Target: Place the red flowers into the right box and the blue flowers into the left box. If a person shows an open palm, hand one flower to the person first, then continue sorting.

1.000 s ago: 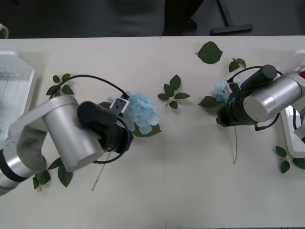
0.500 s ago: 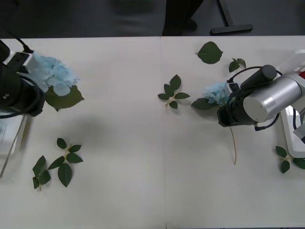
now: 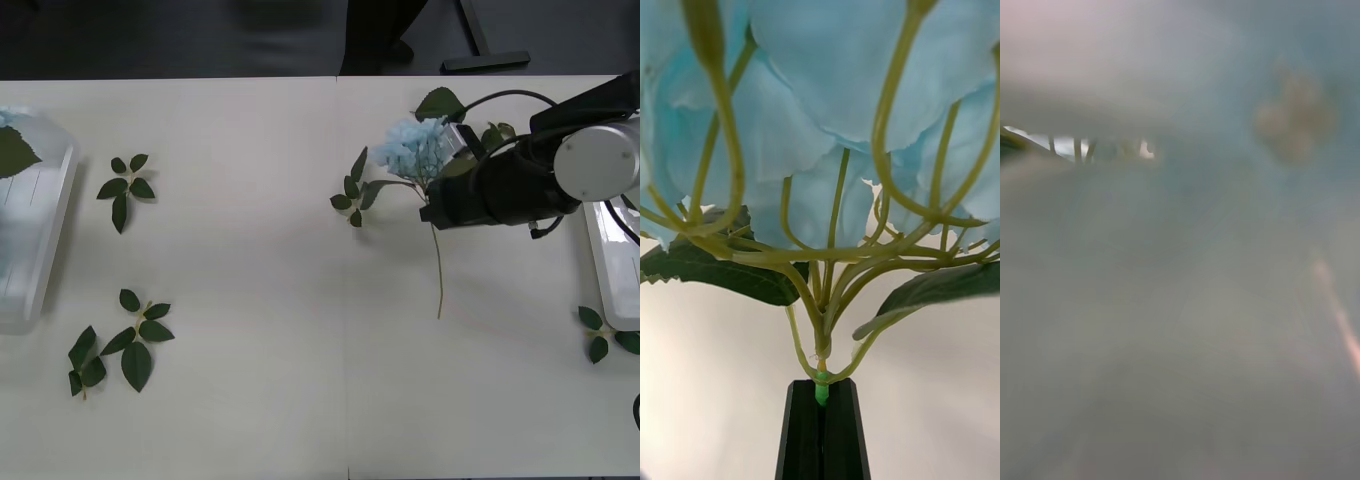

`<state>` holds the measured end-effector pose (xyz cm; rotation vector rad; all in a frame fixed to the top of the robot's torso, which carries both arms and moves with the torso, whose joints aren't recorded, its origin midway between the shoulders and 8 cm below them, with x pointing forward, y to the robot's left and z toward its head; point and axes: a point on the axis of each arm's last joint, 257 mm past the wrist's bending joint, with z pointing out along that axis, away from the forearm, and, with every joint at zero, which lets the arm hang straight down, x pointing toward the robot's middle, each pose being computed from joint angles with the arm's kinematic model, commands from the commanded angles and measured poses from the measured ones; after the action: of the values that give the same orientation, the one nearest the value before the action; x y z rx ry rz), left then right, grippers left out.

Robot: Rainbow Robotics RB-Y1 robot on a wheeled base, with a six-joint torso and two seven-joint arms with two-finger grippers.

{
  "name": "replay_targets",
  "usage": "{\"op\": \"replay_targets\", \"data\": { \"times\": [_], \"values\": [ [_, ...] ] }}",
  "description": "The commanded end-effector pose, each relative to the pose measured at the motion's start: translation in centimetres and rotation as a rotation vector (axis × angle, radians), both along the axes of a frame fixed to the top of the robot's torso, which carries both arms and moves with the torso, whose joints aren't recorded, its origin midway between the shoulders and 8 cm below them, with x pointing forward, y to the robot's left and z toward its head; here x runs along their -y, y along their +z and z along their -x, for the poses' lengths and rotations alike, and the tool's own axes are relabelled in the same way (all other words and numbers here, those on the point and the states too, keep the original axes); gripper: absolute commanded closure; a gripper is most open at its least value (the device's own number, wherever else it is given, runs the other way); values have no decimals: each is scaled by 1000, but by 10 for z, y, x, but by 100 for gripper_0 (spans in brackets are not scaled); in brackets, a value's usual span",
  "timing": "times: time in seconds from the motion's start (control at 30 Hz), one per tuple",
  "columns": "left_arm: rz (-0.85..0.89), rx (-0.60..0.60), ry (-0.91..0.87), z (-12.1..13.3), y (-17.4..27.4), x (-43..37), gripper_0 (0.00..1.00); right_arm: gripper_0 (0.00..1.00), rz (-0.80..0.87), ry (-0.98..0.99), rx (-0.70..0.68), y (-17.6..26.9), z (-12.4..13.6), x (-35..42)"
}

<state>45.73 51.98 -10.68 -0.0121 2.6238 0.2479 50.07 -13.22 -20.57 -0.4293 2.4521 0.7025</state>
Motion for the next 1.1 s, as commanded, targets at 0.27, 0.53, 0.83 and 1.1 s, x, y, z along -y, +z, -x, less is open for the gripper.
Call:
{"op": "replay_targets", "data": {
  "times": [0.27,0.53,0.83,1.1],
  "values": [
    [-256,25,-18,4,-12,-109,100,100,-253,333,392,145,-4,-113],
    [-309,12,-44,3,-33,-116,65,100,-360,421,443,175,15,-149],
    [-288,15,-63,1,-38,-108,8,100,-460,449,445,195,28,-181],
    [-263,15,-89,-1,-41,-100,0,100,-489,441,436,191,31,-197]
  ]
}}
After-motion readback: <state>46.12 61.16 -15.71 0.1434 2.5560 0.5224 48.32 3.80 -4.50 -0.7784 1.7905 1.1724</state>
